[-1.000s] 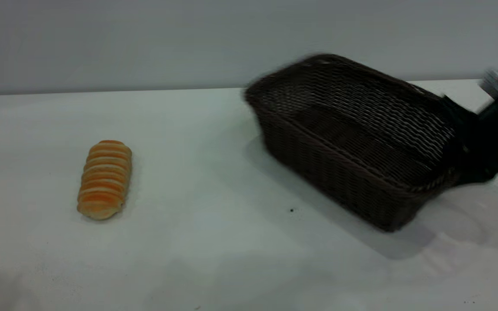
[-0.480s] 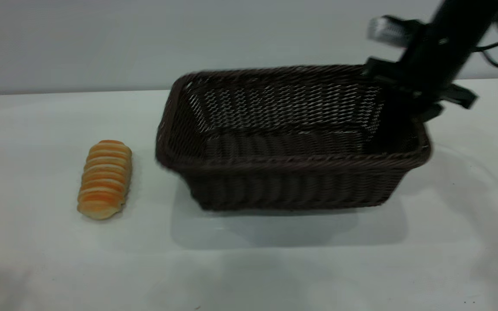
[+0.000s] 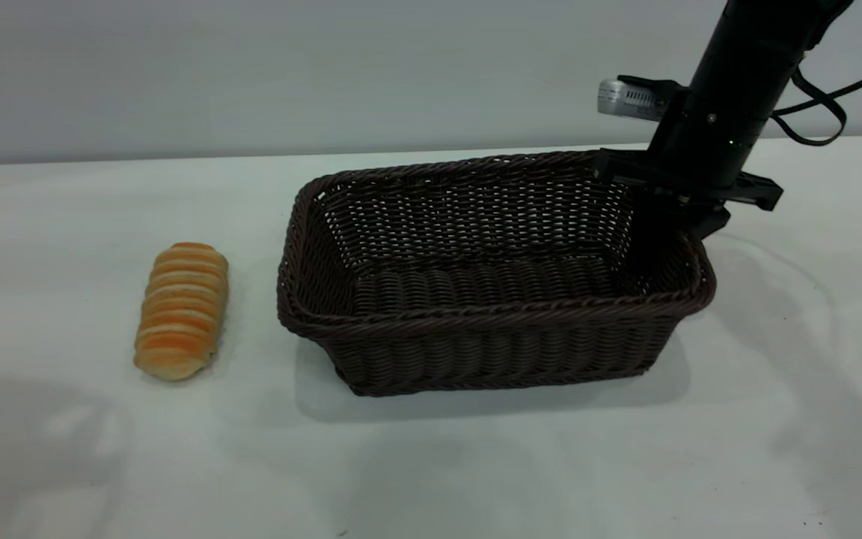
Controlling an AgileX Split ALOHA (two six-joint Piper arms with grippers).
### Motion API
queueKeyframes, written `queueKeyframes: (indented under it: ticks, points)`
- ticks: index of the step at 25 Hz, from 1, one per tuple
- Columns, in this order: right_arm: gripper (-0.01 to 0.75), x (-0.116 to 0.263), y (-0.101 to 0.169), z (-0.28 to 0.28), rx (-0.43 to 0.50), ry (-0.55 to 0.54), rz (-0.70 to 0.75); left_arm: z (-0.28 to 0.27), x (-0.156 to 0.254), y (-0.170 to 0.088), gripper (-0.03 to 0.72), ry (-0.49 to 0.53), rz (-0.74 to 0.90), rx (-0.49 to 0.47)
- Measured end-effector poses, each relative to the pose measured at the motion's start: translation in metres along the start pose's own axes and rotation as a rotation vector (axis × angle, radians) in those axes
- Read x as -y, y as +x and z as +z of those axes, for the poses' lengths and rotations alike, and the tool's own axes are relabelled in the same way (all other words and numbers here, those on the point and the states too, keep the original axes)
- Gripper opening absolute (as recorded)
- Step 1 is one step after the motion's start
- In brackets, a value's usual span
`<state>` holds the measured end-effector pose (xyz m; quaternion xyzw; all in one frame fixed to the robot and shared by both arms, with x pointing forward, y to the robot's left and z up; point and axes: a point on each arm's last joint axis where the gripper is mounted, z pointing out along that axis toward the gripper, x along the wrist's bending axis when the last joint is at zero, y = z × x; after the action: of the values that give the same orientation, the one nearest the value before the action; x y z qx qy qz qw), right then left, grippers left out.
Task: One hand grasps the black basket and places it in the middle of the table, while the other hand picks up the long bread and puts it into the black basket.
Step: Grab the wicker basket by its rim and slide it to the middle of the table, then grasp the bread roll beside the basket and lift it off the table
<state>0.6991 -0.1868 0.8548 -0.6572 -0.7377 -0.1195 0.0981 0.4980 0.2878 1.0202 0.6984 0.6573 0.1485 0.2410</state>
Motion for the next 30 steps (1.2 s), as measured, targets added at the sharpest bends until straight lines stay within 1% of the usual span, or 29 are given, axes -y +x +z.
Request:
queueKeyframes:
  ticks: [1, 2, 4, 7, 9, 10, 13, 17, 20, 22, 24, 26, 27, 29, 30]
  points:
    - [0.162, -0.002, 0.0, -0.002, 0.006, -0.007, -0.013, 0.015, -0.001, 0.002, 0.592, 0.023, -0.004, -0.002]
    - [0.204, -0.004, 0.001, -0.005, 0.011, -0.013, -0.034, 0.028, -0.002, 0.004, 0.592, 0.041, -0.004, -0.003]
    - [0.3, -0.009, 0.002, -0.014, 0.019, -0.024, -0.077, 0.059, -0.003, 0.004, 0.592, 0.101, 0.003, 0.002]
    - [0.471, -0.011, 0.011, -0.037, 0.01, -0.009, -0.142, 0.102, -0.007, -0.004, 0.592, 0.168, 0.028, 0.017]
    - [0.548, -0.011, 0.018, -0.059, 0.009, -0.017, -0.191, 0.129, -0.012, -0.009, 0.592, 0.183, 0.05, 0.02]
    - [0.57, -0.01, 0.022, -0.073, 0.008, -0.033, -0.213, 0.14, -0.015, -0.013, 0.592, 0.183, 0.064, 0.023]
    - [0.576, -0.004, 0.038, -0.124, 0.013, -0.115, -0.271, 0.173, -0.026, -0.017, 0.592, 0.186, 0.096, 0.027]
    - [0.533, 0.016, 0.061, -0.202, 0.022, -0.265, -0.345, 0.203, -0.031, -0.016, 0.592, 0.197, 0.099, 0.025]
    - [0.505, 0.043, 0.076, -0.257, 0.031, -0.375, -0.389, 0.225, -0.031, -0.014, 0.592, 0.209, 0.097, 0.023]
    - [0.497, 0.069, 0.085, -0.291, 0.035, -0.442, -0.411, 0.242, -0.028, -0.015, 0.592, 0.226, 0.099, 0.023]
    - [0.495, 0.097, 0.09, -0.314, 0.038, -0.481, -0.425, 0.255, -0.025, -0.015, 0.591, 0.233, 0.101, 0.022]
    - [0.495, 0.129, 0.093, -0.333, 0.039, -0.515, -0.437, 0.265, -0.024, -0.014, 0.588, 0.24, 0.1, 0.02]
    - [0.495, 0.143, 0.093, -0.335, 0.04, -0.51, -0.437, 0.269, -0.022, -0.013, 0.578, 0.245, 0.101, 0.02]
    - [0.495, 0.177, 0.093, -0.342, 0.042, -0.523, -0.442, 0.272, -0.022, -0.013, 0.524, 0.246, 0.105, 0.019]
    - [0.495, 0.194, 0.091, -0.341, 0.046, -0.518, -0.444, 0.273, -0.022, -0.013, 0.469, 0.248, 0.109, 0.018]
